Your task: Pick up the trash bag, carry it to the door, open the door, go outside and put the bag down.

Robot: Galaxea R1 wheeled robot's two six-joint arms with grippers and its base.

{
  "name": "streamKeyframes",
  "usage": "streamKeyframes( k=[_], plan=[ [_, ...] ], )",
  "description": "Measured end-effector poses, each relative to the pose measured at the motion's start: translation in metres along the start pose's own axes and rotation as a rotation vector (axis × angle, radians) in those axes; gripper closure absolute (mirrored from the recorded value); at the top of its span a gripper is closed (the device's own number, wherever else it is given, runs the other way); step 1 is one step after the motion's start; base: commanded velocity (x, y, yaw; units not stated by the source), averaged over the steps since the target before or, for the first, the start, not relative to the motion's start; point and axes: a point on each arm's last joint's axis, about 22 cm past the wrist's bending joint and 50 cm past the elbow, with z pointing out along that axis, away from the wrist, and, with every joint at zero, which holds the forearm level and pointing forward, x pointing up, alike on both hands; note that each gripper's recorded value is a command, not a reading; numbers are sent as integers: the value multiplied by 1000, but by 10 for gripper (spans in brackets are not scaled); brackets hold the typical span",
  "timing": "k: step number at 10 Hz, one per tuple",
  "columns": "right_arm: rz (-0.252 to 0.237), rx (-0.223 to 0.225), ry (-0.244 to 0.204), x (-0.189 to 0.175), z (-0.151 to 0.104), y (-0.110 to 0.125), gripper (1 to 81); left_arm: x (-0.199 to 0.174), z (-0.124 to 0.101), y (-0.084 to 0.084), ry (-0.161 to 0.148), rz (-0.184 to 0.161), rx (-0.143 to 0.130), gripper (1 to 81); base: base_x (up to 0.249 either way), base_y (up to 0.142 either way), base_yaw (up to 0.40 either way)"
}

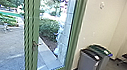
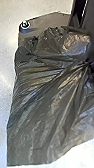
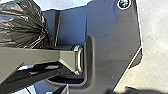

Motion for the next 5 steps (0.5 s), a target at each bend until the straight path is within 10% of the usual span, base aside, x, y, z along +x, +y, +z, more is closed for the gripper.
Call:
streamKeyframes(
  k=[5],
  plan=[
    [1, 3, 0, 0, 1, -2, 10, 3, 0, 2, 3, 16, 0, 811, 155, 0, 0]
  ],
)
